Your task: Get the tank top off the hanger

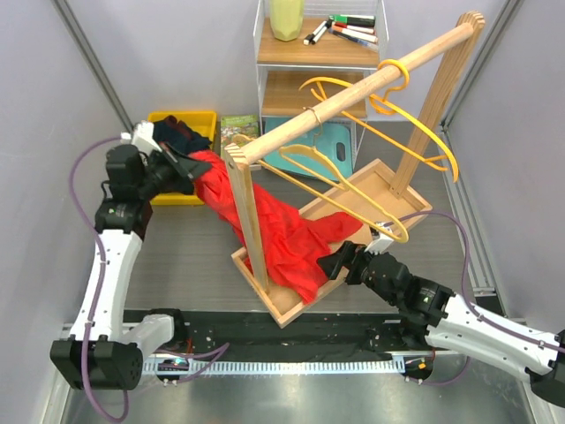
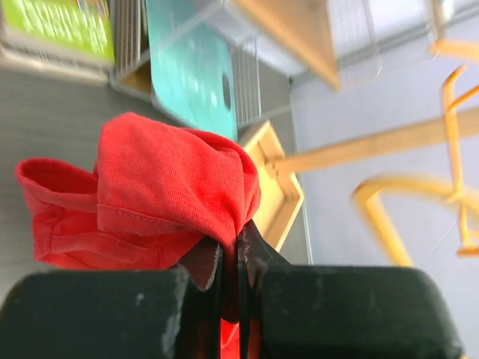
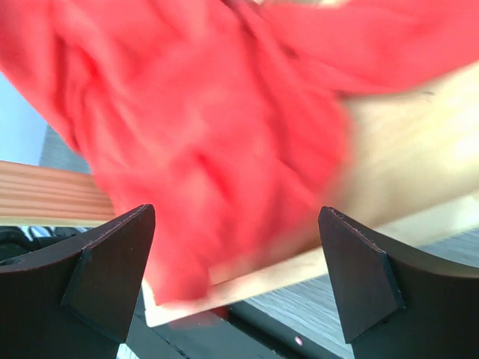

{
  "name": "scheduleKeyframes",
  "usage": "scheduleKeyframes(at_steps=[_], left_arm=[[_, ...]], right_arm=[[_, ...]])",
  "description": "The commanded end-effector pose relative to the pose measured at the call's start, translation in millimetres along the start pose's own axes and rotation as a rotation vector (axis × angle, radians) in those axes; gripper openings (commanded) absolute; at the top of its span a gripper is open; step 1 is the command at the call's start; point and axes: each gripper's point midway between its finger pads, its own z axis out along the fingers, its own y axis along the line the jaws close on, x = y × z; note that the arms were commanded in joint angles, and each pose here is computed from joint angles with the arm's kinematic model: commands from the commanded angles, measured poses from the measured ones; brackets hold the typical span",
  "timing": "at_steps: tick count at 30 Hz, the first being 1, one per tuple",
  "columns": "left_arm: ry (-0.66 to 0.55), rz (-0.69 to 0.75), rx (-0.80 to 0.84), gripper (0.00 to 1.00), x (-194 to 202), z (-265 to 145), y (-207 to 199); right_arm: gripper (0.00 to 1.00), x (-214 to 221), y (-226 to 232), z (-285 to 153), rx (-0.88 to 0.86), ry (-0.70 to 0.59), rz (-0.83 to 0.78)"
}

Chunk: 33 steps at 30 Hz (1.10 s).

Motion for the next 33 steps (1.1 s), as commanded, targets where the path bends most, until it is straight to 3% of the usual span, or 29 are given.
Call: scheduleKeyframes(at_steps=[1, 6, 18, 22, 29, 30, 33], left_arm=[[-0.148, 0.055, 0.012, 0.00, -67, -20, -23], [-0.232, 0.104, 0.077, 0.00, -120, -29, -58], [-0.613, 0.377, 0.097, 0.00, -253, -84, -142], [-0.703, 0.380, 0.147, 0.00, -297, -105, -155], [-0.701, 0.313, 0.432, 0.00, -346, -108, -177], [-0.688, 0.292, 0.427, 0.00, -356, -96, -163], [-0.721, 0.332, 0.467, 0.00, -363, -104, -171]], right_arm=[[0.96, 0, -7, -3, 0.032, 0.004, 0.009], [0.96, -3, -1, -6, 0.014, 0.005, 0.011], [0.96, -11, 14, -17, -0.006, 0.042, -0.023], [0.96, -14, 19, -20, -0.017, 0.045, -0.027], [0.98, -15, 13, -15, 0.022, 0.041, -0.057], [0.98, -15, 13, -14, 0.023, 0.042, -0.059], [0.98, -15, 15, -12, 0.022, 0.046, -0.060]])
